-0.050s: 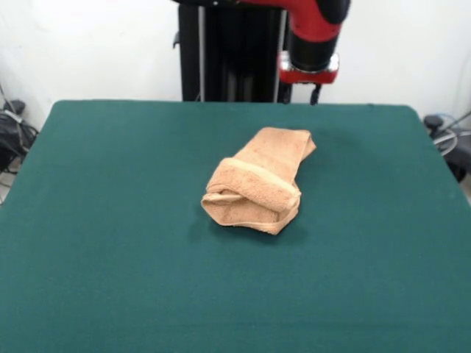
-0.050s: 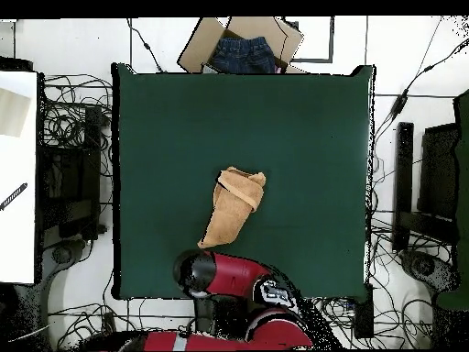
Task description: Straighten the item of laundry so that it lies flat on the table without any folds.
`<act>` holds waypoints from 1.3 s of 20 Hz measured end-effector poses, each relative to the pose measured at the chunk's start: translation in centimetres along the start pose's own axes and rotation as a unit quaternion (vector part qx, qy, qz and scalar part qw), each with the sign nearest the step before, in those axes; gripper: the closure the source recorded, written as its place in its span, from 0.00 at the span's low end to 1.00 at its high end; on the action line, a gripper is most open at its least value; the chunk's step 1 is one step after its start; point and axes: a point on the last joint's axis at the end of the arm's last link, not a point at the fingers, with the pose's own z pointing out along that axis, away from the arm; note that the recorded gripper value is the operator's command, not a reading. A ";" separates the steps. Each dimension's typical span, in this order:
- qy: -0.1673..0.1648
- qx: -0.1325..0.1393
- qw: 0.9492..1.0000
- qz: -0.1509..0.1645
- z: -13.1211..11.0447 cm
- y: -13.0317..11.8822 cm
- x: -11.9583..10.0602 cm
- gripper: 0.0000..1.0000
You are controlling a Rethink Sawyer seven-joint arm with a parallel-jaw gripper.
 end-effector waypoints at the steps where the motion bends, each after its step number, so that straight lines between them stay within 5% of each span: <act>1: -0.002 0.000 1.000 -0.001 -0.2 0.0 -0.1 0.00; 14: -0.085 0.015 0.996 -0.011 -8.0 0.7 -1.2 0.00; 26: -0.139 0.022 0.990 -0.003 -6.0 0.2 -0.1 0.00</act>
